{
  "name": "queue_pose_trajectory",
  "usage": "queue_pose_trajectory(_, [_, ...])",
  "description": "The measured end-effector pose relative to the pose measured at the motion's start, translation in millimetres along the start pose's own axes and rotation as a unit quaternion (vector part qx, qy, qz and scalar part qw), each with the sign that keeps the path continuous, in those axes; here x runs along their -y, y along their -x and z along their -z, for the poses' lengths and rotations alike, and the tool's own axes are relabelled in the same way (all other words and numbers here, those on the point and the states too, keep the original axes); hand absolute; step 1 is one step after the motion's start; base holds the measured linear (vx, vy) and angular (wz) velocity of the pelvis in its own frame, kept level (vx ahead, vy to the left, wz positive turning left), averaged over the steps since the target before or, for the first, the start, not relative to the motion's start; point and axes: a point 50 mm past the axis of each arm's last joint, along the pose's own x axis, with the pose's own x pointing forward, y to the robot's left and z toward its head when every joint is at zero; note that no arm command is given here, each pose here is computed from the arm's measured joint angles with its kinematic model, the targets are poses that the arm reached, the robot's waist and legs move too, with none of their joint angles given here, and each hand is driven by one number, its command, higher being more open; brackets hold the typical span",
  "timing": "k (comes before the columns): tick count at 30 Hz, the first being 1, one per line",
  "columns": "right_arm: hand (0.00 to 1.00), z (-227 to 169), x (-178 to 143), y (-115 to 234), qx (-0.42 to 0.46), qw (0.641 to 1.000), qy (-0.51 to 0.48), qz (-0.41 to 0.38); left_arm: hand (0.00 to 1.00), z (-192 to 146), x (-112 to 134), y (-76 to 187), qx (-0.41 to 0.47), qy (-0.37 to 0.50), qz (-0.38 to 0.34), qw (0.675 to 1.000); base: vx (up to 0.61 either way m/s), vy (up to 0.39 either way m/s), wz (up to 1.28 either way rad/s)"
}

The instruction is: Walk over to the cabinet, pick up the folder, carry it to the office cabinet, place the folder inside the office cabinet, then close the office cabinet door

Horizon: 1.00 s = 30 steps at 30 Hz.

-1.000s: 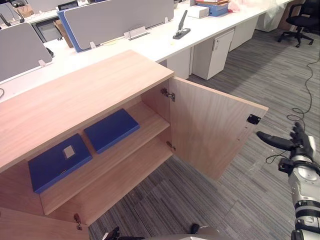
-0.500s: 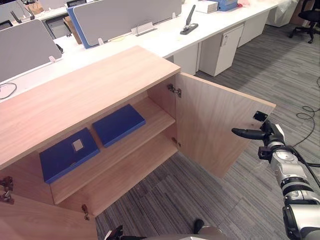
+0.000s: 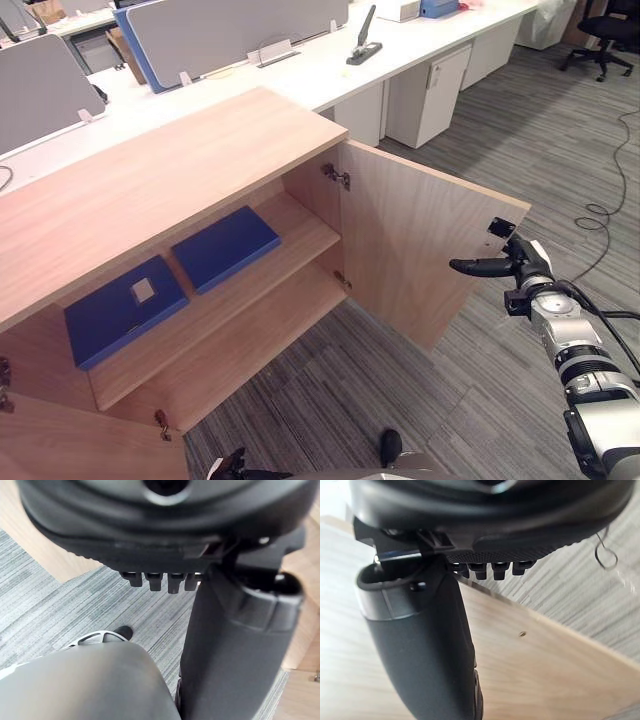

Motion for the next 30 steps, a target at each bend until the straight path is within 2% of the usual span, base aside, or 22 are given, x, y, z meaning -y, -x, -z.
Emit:
queue_pose_trajectory(4, [1.00, -2, -9, 6, 0.019, 0.983, 0.175, -0.044, 1.00, -4, -3, -1, 0.002, -0.022, -0.004, 1.000, -0.02, -0.023, -0.10])
queue_pose_trajectory(7, [1.00, 7, -34, 17, 0.029, 0.945, 0.300, -0.128, 1.00, -4, -6, -2, -0.004, -0.037, -0.012, 0.999, -0.03, -0.048, -0.11])
queue_pose_trajectory(9, [1.00, 14, -68, 33, 0.050, 0.899, 0.375, -0.223, 1.00, -7, -7, -3, -0.002, -0.045, -0.015, 0.999, -0.03, -0.061, -0.07])
queue_pose_trajectory(13, [1.00, 13, -123, 63, 0.118, 0.828, 0.414, -0.360, 1.00, -13, -5, -5, 0.001, -0.048, -0.013, 0.999, -0.02, -0.051, 0.03])
queue_pose_trajectory(17, [1.00, 11, -184, 105, 0.195, 0.754, 0.387, -0.493, 1.00, -21, -2, -7, 0.010, -0.057, -0.010, 0.998, -0.01, -0.007, 0.17])
queue_pose_trajectory(19, [1.00, 12, -196, 116, 0.208, 0.741, 0.373, -0.518, 1.00, -22, -3, -7, 0.012, -0.057, -0.011, 0.998, 0.00, 0.043, 0.19])
queue_pose_trajectory(22, [1.00, 13, -197, 117, 0.205, 0.743, 0.370, -0.519, 1.00, -19, -5, -6, 0.008, -0.054, -0.016, 0.998, 0.00, 0.086, 0.21])
queue_pose_trajectory(25, [1.00, 20, -194, 111, 0.186, 0.753, 0.381, -0.503, 1.00, -13, -10, -5, 0.000, -0.056, -0.022, 0.998, -0.01, 0.116, 0.05])
queue_pose_trajectory(30, [1.00, 45, -191, 104, 0.123, 0.794, 0.360, -0.474, 1.00, -13, -10, -5, 0.000, -0.062, -0.021, 0.998, -0.02, 0.089, 0.20])
